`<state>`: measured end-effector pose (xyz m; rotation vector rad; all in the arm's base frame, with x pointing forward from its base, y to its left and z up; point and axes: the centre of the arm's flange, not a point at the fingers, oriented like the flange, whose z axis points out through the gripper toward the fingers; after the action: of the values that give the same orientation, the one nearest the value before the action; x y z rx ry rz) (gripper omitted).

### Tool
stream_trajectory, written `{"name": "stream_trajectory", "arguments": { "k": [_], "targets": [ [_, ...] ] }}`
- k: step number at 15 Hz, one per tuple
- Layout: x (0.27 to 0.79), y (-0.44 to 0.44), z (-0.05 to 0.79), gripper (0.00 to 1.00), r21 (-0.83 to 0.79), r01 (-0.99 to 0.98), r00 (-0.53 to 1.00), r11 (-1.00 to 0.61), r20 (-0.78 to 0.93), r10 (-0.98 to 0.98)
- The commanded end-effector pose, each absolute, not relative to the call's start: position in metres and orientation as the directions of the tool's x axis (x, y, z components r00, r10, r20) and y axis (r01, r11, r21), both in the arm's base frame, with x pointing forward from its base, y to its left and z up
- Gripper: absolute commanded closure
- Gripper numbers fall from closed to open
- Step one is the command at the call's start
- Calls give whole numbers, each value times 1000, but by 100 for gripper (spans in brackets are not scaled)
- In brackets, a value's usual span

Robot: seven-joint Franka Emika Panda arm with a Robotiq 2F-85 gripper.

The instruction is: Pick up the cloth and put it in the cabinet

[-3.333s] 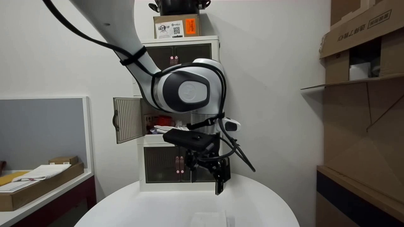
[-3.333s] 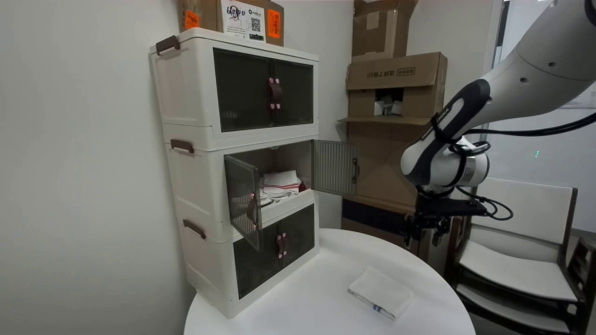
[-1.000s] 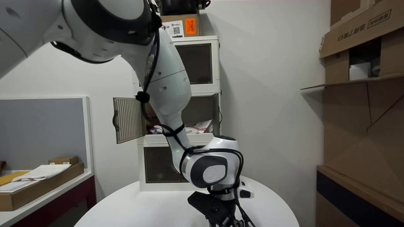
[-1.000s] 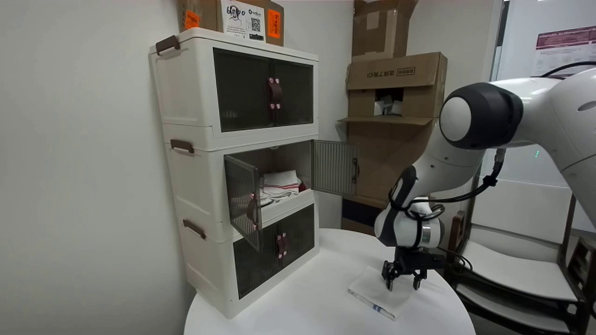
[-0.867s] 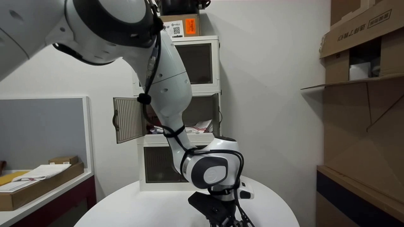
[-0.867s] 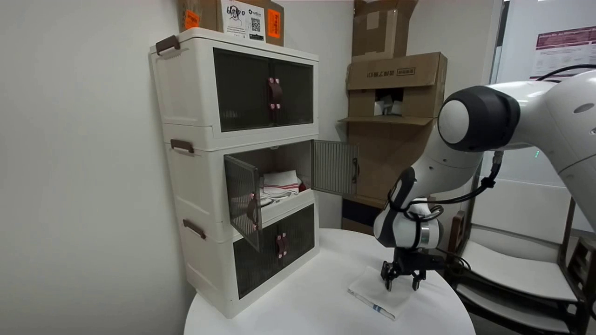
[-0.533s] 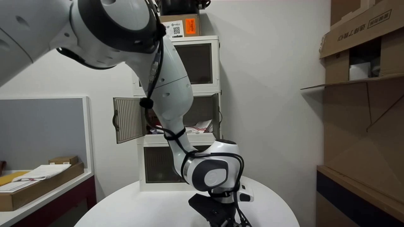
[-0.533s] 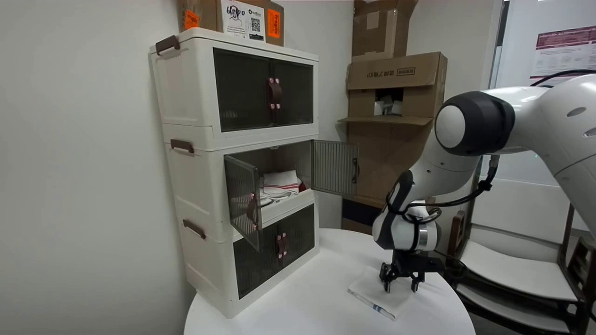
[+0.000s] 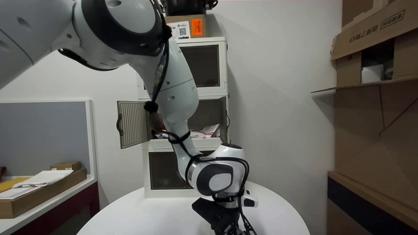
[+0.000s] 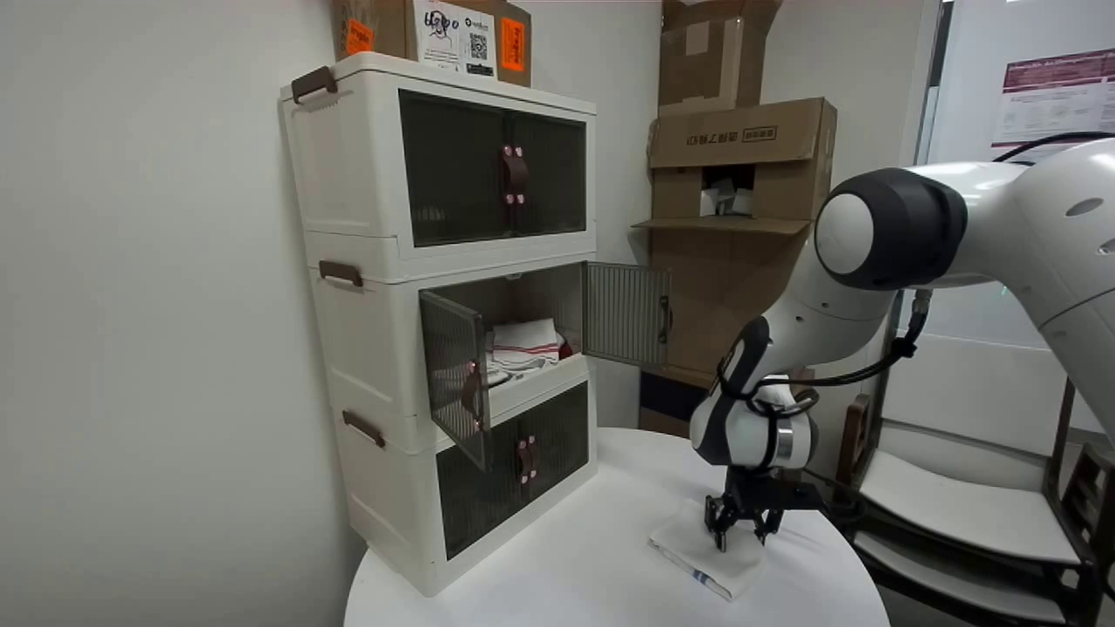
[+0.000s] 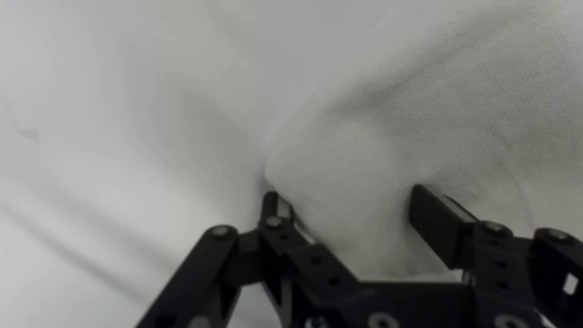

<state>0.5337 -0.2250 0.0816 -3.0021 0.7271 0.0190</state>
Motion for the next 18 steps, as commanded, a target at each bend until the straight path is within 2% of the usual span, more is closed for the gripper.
{"name": "stream_trajectory", "arguments": {
  "k": [1,6,18],
  "targets": [
    [539,-218,90,64,-92,-456,890,-885,-46,-454],
    [543,-208,114,99,-170,-460,887,-872,-47,-459],
    [547,-133,274,97,-476,-292,897,-829,164,-410]
  ]
}}
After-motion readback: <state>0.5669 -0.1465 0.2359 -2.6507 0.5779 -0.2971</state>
